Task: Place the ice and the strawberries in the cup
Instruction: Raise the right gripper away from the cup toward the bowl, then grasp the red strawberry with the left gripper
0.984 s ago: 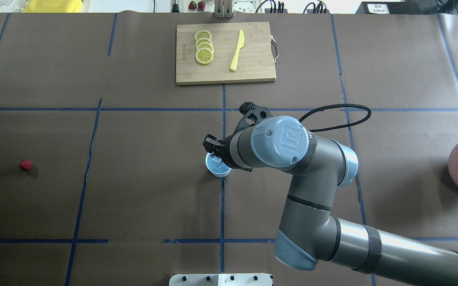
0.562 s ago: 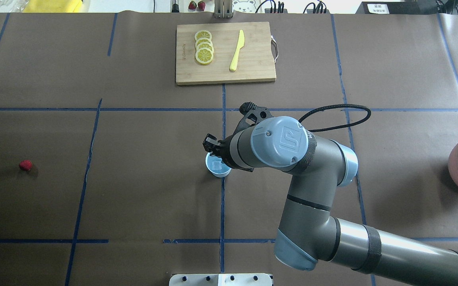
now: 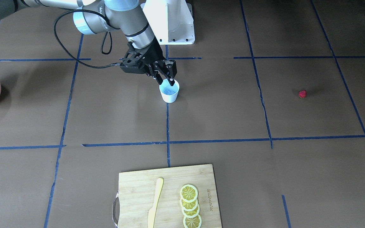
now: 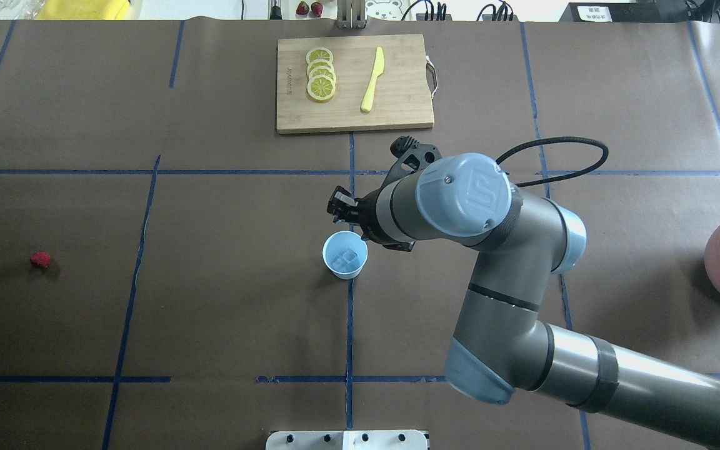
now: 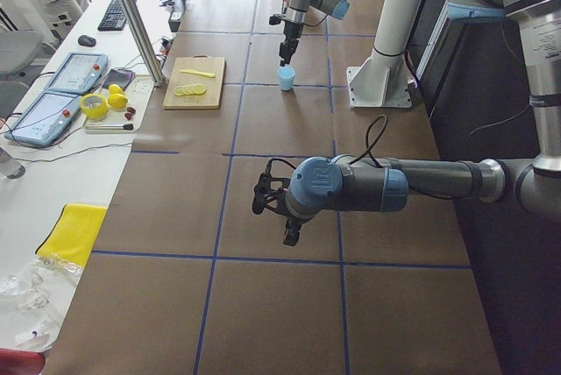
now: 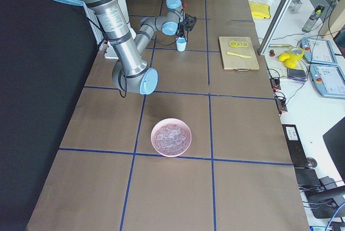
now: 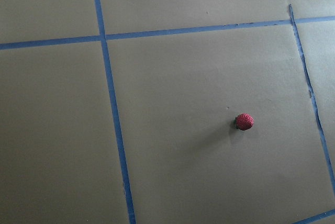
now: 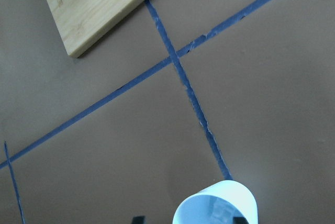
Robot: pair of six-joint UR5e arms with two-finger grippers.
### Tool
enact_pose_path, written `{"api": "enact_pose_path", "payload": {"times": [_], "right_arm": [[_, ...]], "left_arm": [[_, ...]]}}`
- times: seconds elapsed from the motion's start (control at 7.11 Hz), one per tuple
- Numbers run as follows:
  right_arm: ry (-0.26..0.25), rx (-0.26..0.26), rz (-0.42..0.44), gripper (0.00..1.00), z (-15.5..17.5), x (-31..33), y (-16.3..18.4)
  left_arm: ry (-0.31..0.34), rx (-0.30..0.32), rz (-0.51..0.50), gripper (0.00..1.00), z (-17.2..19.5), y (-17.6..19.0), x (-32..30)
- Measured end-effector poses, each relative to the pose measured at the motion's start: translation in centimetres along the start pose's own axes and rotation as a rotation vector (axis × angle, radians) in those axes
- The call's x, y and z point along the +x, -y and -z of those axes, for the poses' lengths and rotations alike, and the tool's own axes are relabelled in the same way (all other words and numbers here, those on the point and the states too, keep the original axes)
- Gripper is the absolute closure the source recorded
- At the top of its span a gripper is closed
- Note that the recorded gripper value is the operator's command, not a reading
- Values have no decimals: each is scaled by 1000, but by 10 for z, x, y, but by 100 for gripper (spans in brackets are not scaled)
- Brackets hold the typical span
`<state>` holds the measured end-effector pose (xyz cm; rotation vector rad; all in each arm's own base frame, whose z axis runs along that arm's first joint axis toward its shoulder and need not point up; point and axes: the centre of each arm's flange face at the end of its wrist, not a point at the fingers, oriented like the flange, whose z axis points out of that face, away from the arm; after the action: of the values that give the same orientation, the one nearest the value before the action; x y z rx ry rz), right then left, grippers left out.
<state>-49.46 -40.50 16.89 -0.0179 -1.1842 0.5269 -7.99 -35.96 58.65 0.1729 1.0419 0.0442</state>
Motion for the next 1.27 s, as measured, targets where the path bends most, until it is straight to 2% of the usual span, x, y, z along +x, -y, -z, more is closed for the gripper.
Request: {"api": "enact_pose_path", "payload": {"times": [0.42,0.56,0.84,0.98,1.27], "right_arm": [[-3,-27,13,0,105,71,109],[-23,-31,35,0,124,96,136],[-56,-22,91,0,137,130,164],[-63,-22,99,0,138,137,168],[-70,-23,109,0,136,142,170]], "left_arm": [[-4,-67,94,0,-56,34,64],[37,-94,82,0,-87,38,85],[160,-105,80,0,-148,46,124],[190,-100,96,0,-174,52,130],[182,-83,126,0,-234,64,127]]}}
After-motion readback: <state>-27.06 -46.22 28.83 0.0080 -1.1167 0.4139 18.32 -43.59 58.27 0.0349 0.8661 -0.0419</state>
